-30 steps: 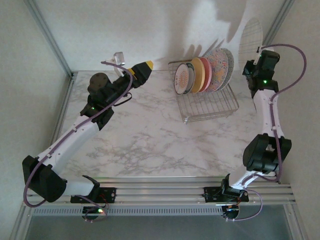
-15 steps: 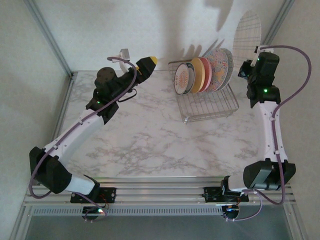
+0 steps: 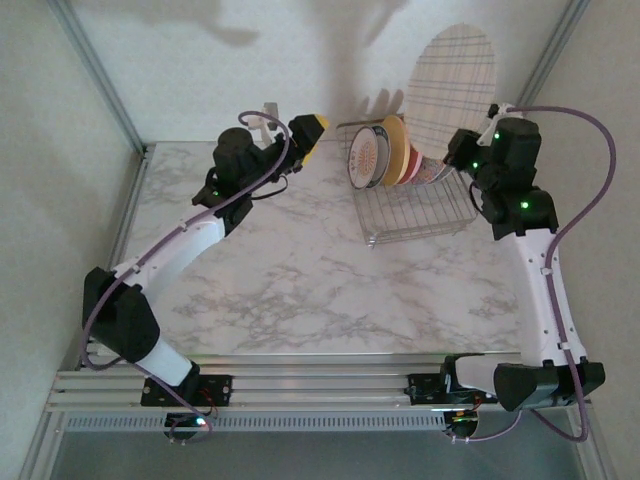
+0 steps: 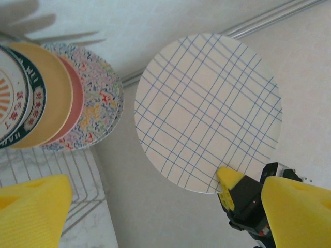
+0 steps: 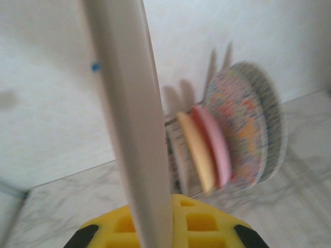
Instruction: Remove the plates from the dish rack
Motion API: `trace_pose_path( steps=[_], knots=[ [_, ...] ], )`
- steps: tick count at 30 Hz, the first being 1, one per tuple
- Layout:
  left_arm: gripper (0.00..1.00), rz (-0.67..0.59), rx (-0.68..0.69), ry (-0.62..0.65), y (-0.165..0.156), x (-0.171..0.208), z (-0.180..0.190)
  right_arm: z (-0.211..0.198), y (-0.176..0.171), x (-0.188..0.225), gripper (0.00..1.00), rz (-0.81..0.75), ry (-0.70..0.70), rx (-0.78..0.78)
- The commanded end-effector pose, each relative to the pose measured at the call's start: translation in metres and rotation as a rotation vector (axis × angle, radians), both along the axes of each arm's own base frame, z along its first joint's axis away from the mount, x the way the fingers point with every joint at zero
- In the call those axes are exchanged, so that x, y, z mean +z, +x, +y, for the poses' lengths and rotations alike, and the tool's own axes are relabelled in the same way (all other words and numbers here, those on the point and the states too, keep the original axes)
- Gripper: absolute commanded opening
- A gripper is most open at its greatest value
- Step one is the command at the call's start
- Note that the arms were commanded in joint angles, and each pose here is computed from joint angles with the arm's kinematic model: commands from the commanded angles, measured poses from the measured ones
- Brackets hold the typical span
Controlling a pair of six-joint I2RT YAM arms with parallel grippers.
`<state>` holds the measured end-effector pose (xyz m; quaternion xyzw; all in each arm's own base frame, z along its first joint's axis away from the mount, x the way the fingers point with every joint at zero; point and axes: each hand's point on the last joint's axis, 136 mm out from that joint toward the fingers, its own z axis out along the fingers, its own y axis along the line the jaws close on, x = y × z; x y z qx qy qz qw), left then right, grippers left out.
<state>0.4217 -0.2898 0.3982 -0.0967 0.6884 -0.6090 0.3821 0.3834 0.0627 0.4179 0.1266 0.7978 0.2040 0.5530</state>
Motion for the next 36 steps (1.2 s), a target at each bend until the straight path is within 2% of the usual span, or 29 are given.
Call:
trace_pose_path(
  steps=[1, 5, 12, 19, 24, 27, 30, 36],
  knots=[
    [0.91, 0.008, -0.072, -0.028, -0.007, 0.014, -0.013, 0.037, -0.002, 0.013, 0.0, 0.023, 0.272, 0.102],
    [0.85, 0.034, -0.092, -0.026, -0.003, 0.009, -0.018, 0.078, 0.006, 0.011, 0.0, 0.109, 0.424, 0.229],
    [0.77, 0.077, -0.087, -0.01, 0.007, -0.007, -0.022, 0.124, 0.013, 0.014, 0.0, 0.188, 0.547, 0.351],
    [0.71, 0.138, 0.02, 0.062, 0.017, -0.025, -0.005, 0.131, 0.018, 0.016, 0.0, 0.213, 0.574, 0.374],
    [0.74, 0.166, 0.122, 0.123, 0.021, -0.03, 0.014, 0.132, 0.019, 0.011, 0.0, 0.225, 0.574, 0.372],
    [0.76, 0.24, 0.138, 0.138, 0.025, -0.049, 0.018, 0.134, 0.022, 0.011, 0.0, 0.224, 0.578, 0.382],
    [0.77, 0.258, 0.133, 0.125, 0.028, -0.055, 0.018, 0.138, 0.024, 0.012, 0.0, 0.23, 0.594, 0.402],
    [0.72, 0.195, 0.103, -0.001, 0.038, -0.032, 0.017, 0.152, 0.025, 0.006, 0.0, 0.29, 0.666, 0.46]
  ],
)
